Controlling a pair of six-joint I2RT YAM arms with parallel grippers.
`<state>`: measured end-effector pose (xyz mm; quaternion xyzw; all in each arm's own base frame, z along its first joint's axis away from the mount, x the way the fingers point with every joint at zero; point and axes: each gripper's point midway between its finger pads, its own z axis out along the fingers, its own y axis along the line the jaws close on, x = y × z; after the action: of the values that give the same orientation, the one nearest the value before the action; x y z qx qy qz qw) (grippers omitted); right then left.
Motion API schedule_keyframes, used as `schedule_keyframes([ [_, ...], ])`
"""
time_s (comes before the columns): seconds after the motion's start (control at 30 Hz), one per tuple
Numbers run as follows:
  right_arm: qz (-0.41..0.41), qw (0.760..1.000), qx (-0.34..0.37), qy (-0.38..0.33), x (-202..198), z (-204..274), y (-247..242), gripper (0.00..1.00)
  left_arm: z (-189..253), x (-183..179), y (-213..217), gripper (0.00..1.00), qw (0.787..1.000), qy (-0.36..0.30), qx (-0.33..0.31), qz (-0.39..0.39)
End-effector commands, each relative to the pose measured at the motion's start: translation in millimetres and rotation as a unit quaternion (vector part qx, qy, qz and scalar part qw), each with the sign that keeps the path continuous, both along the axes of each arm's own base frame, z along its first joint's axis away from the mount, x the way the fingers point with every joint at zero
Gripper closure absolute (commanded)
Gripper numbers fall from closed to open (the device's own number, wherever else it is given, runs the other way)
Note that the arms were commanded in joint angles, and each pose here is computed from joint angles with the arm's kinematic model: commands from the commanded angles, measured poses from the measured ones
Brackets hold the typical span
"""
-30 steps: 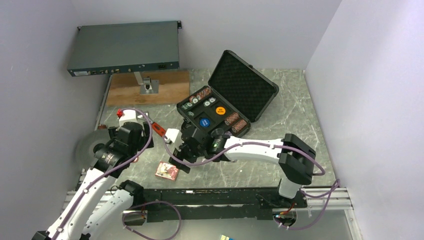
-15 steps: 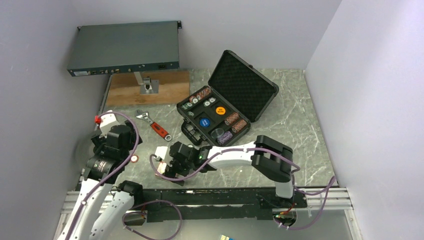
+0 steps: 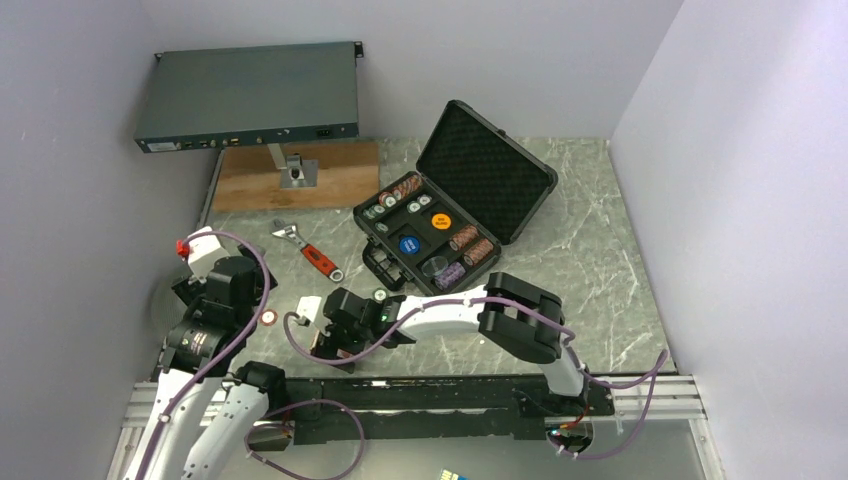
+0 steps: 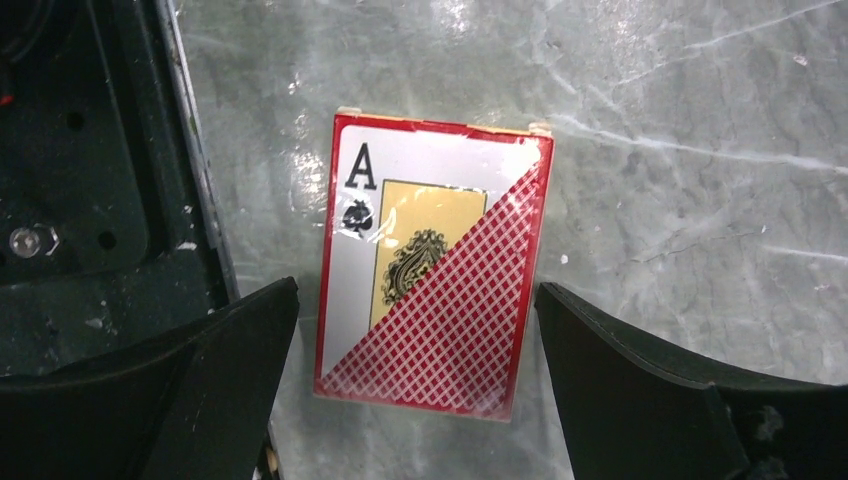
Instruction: Pack up texas hold em set
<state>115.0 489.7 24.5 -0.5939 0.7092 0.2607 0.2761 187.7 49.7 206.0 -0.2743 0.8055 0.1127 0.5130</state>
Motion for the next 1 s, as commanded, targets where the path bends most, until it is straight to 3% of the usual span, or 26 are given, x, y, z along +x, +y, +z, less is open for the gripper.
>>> schedule_keyframes([
  [0.0, -0.014, 1.000, 0.021, -0.009, 6, 10, 18, 0.08, 5, 0, 4, 0.00, 1.000, -0.012, -0.001, 0.014],
  [0.5, -0.041, 0.999, -0.012, 0.019, 6, -15, 14, 0.09, 6, 2, 0, 0.00, 1.000, -0.016, -0.004, 0.002],
  [0.63, -0.049, 0.998, -0.016, 0.030, 4, -17, 11, 0.18, 6, 2, 0, 0.00, 1.000, -0.016, -0.004, 0.001],
  [0.73, -0.060, 0.997, -0.028, 0.041, 3, -22, 6, 0.19, 6, 2, 0, 0.00, 1.000, -0.017, -0.004, 0.000],
  [0.9, -0.083, 0.995, -0.046, 0.037, 8, -29, -4, 0.05, 8, 1, 1, 0.00, 1.000, -0.021, -0.005, 0.002],
  [0.97, -0.083, 0.995, -0.046, 0.032, 9, -27, -5, 0.03, 8, 0, 1, 0.00, 1.000, -0.021, -0.004, 0.001],
])
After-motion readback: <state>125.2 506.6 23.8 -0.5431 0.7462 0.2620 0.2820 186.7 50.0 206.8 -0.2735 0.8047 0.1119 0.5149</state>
